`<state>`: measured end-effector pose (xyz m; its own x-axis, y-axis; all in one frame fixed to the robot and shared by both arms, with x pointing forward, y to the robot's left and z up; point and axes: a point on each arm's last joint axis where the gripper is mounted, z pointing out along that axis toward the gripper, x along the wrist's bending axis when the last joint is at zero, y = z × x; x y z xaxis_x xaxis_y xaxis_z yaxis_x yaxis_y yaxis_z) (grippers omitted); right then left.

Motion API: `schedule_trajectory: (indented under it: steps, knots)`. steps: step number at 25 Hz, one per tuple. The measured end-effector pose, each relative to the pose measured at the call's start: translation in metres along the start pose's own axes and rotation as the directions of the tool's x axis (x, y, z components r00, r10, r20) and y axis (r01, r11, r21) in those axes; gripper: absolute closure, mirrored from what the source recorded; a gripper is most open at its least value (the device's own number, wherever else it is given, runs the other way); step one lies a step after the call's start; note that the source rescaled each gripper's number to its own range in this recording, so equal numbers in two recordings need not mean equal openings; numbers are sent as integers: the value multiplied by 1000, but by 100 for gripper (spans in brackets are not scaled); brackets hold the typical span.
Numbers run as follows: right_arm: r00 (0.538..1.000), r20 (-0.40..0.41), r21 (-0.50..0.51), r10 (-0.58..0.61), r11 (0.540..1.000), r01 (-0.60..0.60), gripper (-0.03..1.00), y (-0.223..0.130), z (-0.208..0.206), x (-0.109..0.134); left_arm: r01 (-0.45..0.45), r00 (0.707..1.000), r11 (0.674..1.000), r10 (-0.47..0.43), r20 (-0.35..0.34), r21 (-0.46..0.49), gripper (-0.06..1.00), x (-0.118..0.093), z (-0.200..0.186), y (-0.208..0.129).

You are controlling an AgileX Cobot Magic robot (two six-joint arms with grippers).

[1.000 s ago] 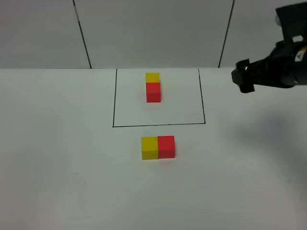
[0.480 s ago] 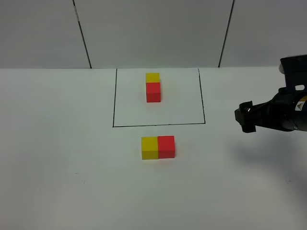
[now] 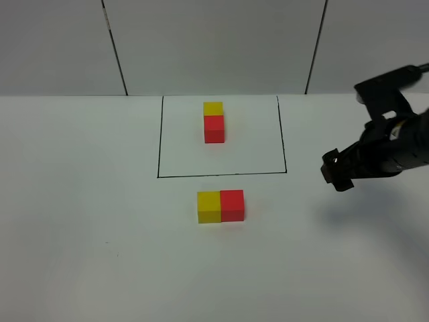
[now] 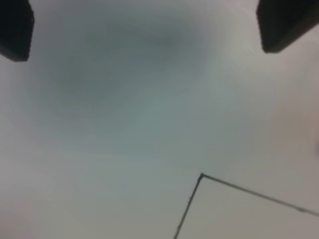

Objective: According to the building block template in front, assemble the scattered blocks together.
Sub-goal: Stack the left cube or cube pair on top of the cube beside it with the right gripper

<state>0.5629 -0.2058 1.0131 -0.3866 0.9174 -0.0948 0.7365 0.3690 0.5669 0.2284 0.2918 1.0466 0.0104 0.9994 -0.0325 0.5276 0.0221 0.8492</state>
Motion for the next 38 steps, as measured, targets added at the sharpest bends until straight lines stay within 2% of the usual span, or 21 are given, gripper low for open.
schedule_trajectory:
  steps: [2,4,8,13,17,21,27,30,38]
  knots:
    - [989,-33,63,-147,987,149,14,14,8,11,0,1000,1000,0,0,0,49,0,0,0]
    - [948,-77,92,-309,945,315,14,31,15,23,0,1000,1000,0,0,0,49,0,0,0]
    - [795,-195,127,-575,789,602,15,56,35,60,0,1000,1000,0,0,0,49,0,0,0]
    - [599,-333,135,-728,592,794,15,72,69,107,0,1000,1000,0,0,0,49,0,0,0]
    - [505,-388,122,-771,500,857,15,79,94,131,0,1000,1000,0,0,0,49,0,0,0]
    - [459,-408,98,-789,462,882,16,81,112,149,0,1000,1000,0,0,0,49,0,0,0]
    - [392,-461,50,-796,417,907,22,73,130,160,0,1000,1000,0,0,0,49,0,0,0]
    - [387,-477,39,-789,422,906,25,69,138,163,0,1000,1000,0,0,0,49,0,0,0]
    - [395,-475,23,-786,438,899,26,63,153,168,0,1000,1000,0,0,0,49,0,0,0]
